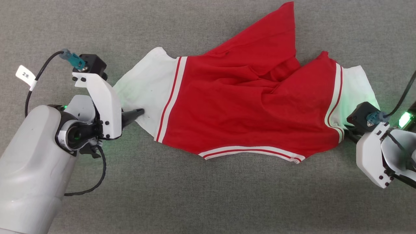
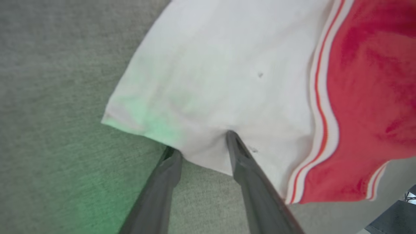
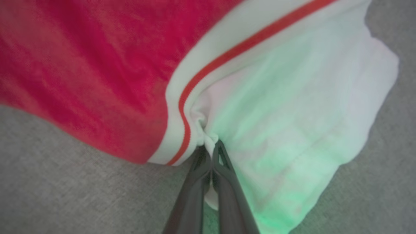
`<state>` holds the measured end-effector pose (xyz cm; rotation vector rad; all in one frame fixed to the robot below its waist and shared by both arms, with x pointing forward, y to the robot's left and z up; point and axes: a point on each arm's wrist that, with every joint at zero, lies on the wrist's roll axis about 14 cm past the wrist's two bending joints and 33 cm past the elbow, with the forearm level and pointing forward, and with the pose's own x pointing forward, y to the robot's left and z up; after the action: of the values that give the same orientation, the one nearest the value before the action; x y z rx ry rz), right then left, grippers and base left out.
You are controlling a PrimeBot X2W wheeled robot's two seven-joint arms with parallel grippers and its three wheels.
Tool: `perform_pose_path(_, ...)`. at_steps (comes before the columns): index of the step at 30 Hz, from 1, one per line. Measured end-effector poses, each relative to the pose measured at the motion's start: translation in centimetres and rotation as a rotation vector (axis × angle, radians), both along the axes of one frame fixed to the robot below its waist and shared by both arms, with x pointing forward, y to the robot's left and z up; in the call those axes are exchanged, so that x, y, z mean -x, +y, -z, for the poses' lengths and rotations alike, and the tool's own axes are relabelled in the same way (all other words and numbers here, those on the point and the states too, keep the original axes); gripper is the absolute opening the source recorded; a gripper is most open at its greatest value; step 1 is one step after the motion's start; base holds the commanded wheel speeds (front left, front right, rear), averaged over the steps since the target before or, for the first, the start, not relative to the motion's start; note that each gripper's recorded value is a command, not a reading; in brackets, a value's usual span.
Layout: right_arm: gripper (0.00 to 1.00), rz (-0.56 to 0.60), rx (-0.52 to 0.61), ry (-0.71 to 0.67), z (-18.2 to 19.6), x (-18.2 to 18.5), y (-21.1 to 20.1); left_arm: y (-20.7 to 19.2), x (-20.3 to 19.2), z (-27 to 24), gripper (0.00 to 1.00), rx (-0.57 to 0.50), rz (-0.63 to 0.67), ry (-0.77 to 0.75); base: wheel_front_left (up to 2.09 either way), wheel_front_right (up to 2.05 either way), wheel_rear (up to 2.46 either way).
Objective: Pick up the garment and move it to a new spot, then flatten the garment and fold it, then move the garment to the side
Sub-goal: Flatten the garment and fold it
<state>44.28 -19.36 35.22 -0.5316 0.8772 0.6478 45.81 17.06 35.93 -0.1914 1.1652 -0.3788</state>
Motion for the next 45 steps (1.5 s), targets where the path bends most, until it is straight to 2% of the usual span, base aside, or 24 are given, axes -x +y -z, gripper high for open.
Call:
perform_pose_path(4, 0.0, 0.02, -0.028, -0.038, -0.8, -0.5, 0.0, -1.4, -0.4, -0.6, 0.0, 0.061, -0.014, -0.039, 0.0, 0.0, 0.0)
perform_pose_path(10, 0.0, 0.08, -0.1, -0.191, -4.1, -2.5, -0.5, -4.5, -0.6, -3.6, 0.0, 0.269, -0.067, -0.135, 0.0, 0.0, 0.0)
perform_pose_path(11, 0.0, 0.08, -0.1, -0.191, -4.1, -2.5, -0.5, -4.5, -0.6, -3.6, 0.0, 0.269, -0.067, -0.135, 0.0, 0.0, 0.0)
perform_pose_path(22, 0.0, 0.189, -0.19, -0.416, -10.8, -3.8, -2.5, -5.7, -2.8, -13.8, 0.0, 0.611, -0.171, -0.441, 0.0, 0.0, 0.0)
perform_pose_path(26, 0.0, 0.259, -0.263, -0.472, -13.0, -5.1, -2.7, -4.6, -4.5, -15.0, 0.0, 0.623, -0.233, -0.529, 0.0, 0.0, 0.0)
perform_pose_path(29, 0.0, 0.333, -0.367, -0.506, -14.6, -7.0, -2.4, -4.2, -7.1, -16.4, 0.0, 0.644, -0.296, -0.603, 0.0, 0.0, 0.0)
perform_pose_path(35, 0.0, 0.44, -0.498, -0.609, -18.8, -13.0, -3.0, -3.8, -13.4, -19.2, 0.0, 0.629, -0.405, -0.742, 0.0, 0.0, 0.0)
perform_pose_path(37, 0.0, 0.464, -0.548, -0.628, -20.1, -15.1, -2.7, -3.2, -15.7, -20.1, 0.0, 0.586, -0.445, -0.797, 0.0, 0.0, 0.0)
perform_pose_path(40, 0.0, 0.475, -0.608, -0.679, -22.8, -18.4, -1.9, -2.2, -19.1, -23.2, 0.0, 0.554, -0.501, -0.926, 0.0, 0.0, 0.0)
perform_pose_path(45, 0.0, 0.472, -0.648, -0.856, -29.2, -22.6, -1.7, -0.9, -23.2, -30.7, 0.0, 0.633, -0.631, -1.14, 0.0, 0.0, 0.0)
